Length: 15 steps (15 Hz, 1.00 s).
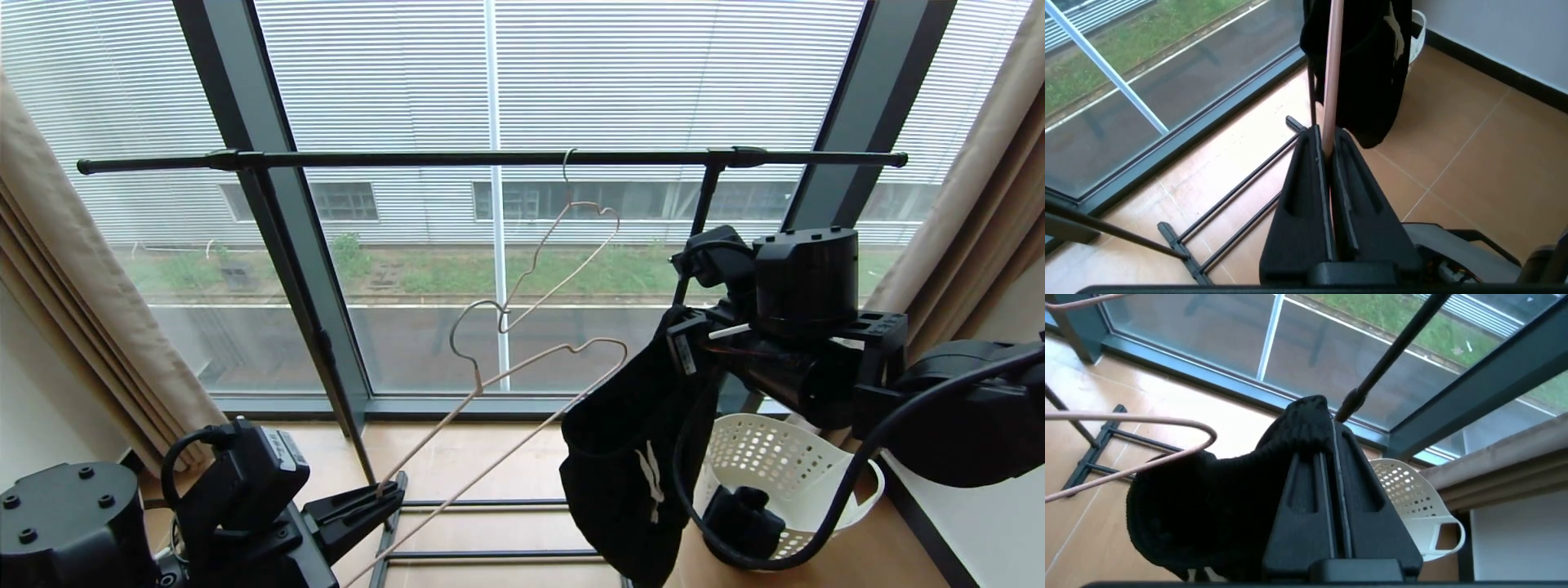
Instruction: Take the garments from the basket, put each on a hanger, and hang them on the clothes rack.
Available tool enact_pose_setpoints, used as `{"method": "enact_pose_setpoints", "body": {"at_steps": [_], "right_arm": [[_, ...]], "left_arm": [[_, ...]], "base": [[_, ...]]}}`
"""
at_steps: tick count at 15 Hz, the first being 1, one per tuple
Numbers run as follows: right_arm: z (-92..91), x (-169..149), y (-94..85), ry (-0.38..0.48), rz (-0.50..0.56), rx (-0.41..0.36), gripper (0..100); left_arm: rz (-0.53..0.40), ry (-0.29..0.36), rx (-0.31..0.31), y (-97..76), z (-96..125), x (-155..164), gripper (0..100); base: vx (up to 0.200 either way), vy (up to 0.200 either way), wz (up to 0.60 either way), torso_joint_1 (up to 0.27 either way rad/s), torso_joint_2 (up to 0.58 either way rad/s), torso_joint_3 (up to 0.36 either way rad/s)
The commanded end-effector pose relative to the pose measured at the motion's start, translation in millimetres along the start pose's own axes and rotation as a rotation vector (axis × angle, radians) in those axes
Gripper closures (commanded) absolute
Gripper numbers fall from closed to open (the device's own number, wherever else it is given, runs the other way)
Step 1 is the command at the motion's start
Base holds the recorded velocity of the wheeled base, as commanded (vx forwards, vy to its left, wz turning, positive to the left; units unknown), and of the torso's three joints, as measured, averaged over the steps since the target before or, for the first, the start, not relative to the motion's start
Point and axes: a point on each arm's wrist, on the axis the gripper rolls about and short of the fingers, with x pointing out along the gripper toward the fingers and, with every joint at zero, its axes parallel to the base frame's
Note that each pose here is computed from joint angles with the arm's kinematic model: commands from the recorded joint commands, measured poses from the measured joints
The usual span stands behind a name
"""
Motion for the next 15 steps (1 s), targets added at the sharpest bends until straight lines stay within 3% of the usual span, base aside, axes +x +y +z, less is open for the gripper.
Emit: {"method": "enact_pose_setpoints", "body": {"at_steps": [1,7,15], "right_arm": [[-3.3,7.7,3.3,0.016,-0.009,-0.008,100],[-3.4,26.7,1.3,0.028,-0.050,0.003,100],[-3.5,12.8,5.7,0.000,-0.025,0.004,100]], "left_arm": [[-0.023,0.021,0.002,-3.3,-3.0,3.8,100],[-0.074,0.019,0.016,-13.6,-4.0,3.5,100],[-0.076,-0.005,0.016,-14.1,-1.7,5.9,100]], "base": [[0.000,0.000,0.00,0.000,0.00,0.000],[0.000,0.000,0.00,0.000,0.00,0.000],[0.000,0.000,0.00,0.000,0.00,0.000]]}}
